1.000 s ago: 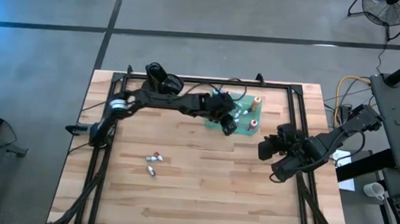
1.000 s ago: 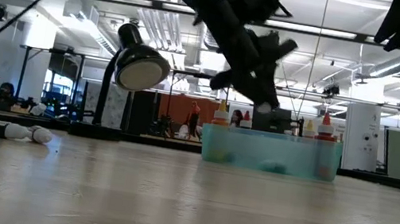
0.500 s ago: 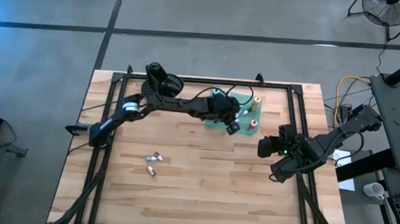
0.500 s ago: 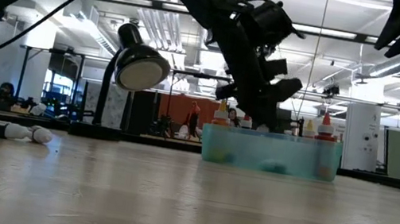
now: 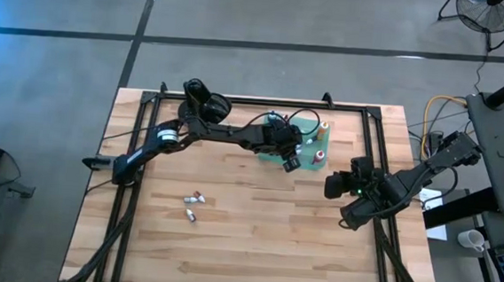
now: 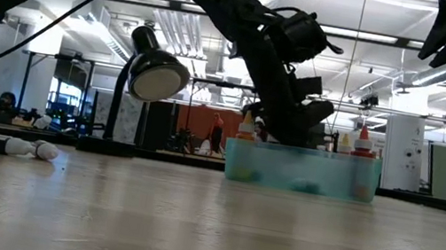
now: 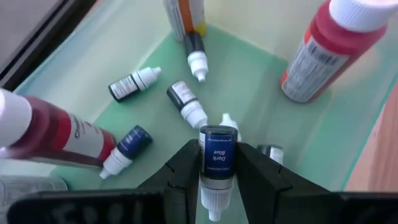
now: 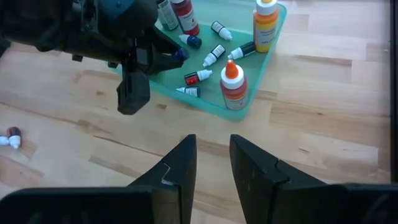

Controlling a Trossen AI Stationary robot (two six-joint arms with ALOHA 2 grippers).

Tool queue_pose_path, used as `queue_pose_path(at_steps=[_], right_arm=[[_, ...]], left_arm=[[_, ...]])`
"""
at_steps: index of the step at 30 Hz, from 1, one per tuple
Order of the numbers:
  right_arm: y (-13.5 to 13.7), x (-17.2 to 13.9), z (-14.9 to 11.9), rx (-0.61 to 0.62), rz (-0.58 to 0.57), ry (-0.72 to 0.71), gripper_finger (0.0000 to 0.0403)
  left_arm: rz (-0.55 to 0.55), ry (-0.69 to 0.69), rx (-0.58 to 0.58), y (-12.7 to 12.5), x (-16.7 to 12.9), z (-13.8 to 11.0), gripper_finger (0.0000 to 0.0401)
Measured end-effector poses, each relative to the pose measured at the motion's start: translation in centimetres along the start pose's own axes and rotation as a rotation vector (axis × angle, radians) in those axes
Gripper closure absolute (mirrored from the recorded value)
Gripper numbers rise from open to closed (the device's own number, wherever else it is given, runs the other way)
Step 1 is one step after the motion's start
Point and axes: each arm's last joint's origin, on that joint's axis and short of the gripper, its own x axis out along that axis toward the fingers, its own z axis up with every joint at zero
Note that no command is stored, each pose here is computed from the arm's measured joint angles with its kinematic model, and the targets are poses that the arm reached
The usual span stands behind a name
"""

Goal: Pick & Place food coloring
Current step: Put the dark blue food coloring bottle into the green bin

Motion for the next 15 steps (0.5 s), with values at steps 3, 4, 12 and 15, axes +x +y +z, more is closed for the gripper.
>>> queue_pose_path(at_steps=[3,4,12,15], right_arm=[[-0.01,0.00,0.00,-0.001,-0.001,0.000,0.0308],[-0.01,0.01,0.00,-0.001,-0.001,0.000,0.0307],[-0.14,0.16,-0.09,-0.009,-0.009,-0.004,0.0300],[-0.15,0.16,-0.09,-0.010,-0.009,-0.004,0.0301]], left_arm=[[-0.003,-0.016,-0.005,0.01,0.01,0.16,0.0323],[-0.006,-0.017,-0.005,0.02,0.01,0.18,0.0320],[-0.024,-0.018,-0.006,-0.05,0.01,0.21,0.0274],[-0.024,-0.018,-0.006,-0.05,0.01,0.20,0.0262]])
